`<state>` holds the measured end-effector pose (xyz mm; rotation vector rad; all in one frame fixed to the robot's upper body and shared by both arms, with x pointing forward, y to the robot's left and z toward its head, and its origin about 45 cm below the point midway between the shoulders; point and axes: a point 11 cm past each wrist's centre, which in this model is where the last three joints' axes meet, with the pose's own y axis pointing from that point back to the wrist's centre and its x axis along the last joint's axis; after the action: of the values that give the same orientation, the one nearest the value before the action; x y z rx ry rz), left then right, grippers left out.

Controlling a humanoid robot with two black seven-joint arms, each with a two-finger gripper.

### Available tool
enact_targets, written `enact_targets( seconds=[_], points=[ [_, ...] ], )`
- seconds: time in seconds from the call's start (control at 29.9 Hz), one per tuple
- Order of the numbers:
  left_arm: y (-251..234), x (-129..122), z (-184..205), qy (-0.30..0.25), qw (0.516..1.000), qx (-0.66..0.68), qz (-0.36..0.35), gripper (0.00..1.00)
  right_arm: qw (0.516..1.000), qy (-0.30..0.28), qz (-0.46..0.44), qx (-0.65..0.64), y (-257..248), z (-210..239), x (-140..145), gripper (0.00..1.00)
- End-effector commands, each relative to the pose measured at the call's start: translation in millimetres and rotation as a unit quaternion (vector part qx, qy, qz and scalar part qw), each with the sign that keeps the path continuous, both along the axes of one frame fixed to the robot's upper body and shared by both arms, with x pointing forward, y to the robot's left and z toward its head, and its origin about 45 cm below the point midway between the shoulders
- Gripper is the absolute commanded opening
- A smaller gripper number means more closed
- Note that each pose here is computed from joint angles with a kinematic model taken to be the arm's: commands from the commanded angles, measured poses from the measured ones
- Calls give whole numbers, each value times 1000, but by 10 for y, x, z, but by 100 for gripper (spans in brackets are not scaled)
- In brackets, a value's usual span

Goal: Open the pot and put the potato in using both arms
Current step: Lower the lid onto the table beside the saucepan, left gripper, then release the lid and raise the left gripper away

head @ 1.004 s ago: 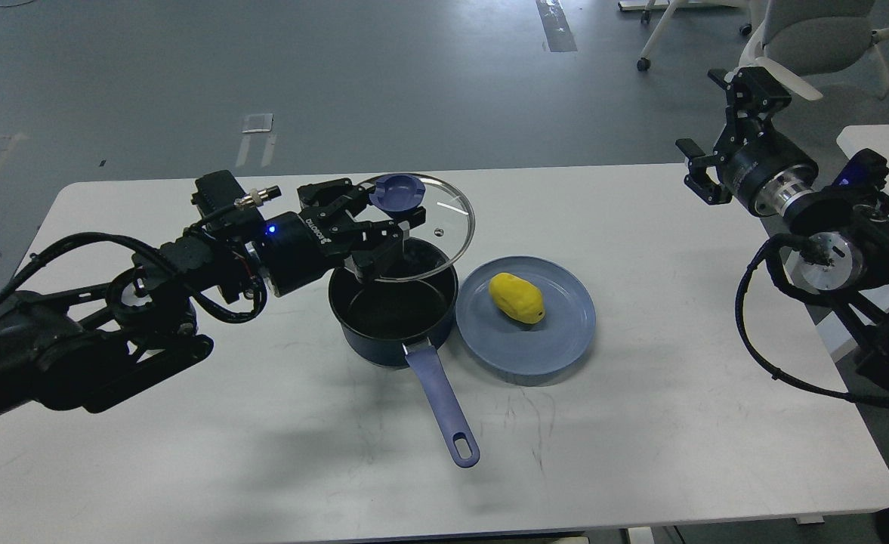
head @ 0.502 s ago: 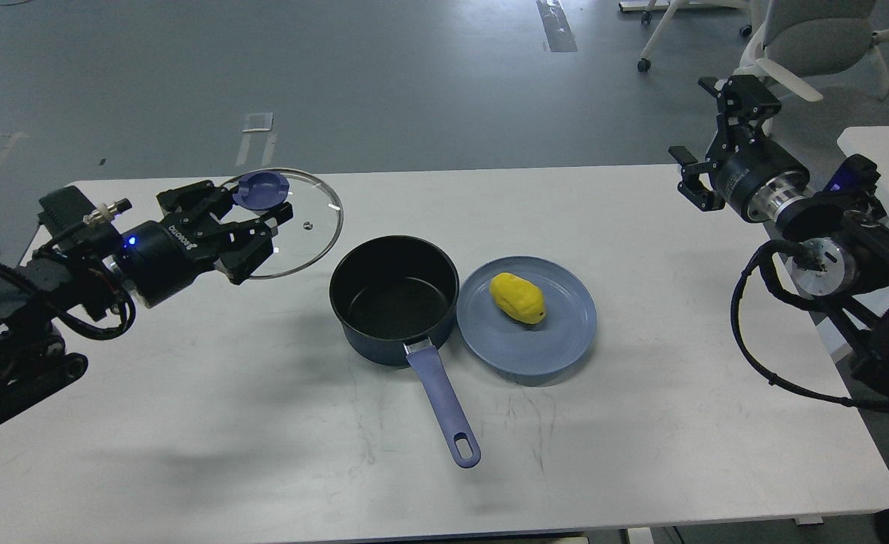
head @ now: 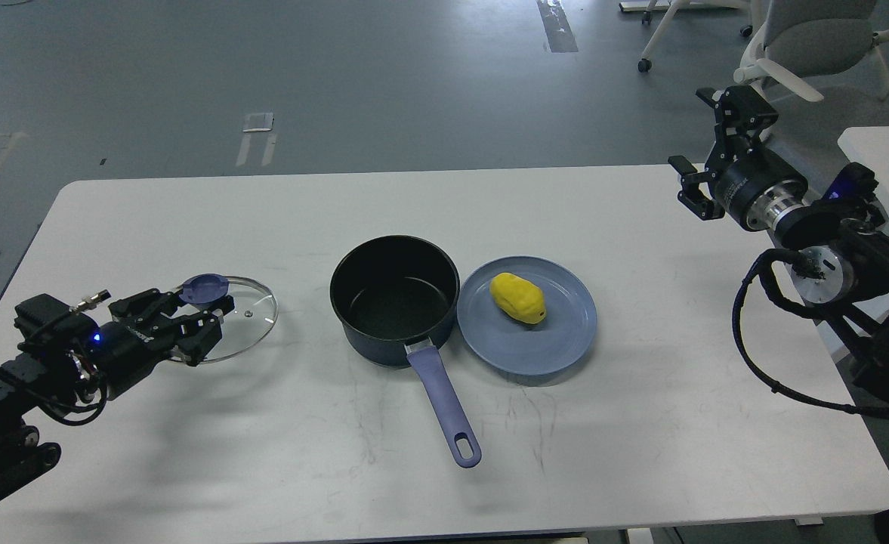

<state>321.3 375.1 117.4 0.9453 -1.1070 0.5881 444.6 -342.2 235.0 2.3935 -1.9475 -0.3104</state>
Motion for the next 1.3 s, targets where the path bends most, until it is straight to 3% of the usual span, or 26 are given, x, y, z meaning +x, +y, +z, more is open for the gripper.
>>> enact_targets(
  seconds=[0.0, 0.1, 0.27, 0.37, 0.43, 0.5, 0.57, 1.07, 1.27],
  points=[
    [-92, -14, -74, 6, 1000, -10, -1, 8, 1000, 1, 0, 0, -4, -7, -4, 100],
    [-151, -22, -170, 14, 999, -26, 13, 15, 1000, 2, -1, 0, -6, -14, -8, 100],
    [-90, -33, -358, 26, 998, -22, 44, 18, 1000, 3, -3, -2, -35, -23, -17, 100],
    [-53, -12, -401, 27, 998, -24, 60, 40, 1000, 5, -4, -3, -48, -41, -28, 100],
    [-40, -1, -400, 27, 997, -31, 71, 45, 1000, 5, -5, -3, -52, -44, -31, 100],
    [-38, 7, -400, 28, 996, -40, 81, 58, 1000, 7, -4, -3, -52, -55, -36, 100],
    [-41, 17, -390, 26, 995, -42, 82, 96, 1000, 7, -5, -3, -56, -57, -36, 100],
    [10, 150, -243, 13, 987, -93, 131, 98, 1000, 9, -3, -3, -48, -81, -46, 100],
    [-20, 478, 195, -30, 982, -130, 136, 97, 1000, 8, -3, -2, -42, -67, -45, 100]
  ],
)
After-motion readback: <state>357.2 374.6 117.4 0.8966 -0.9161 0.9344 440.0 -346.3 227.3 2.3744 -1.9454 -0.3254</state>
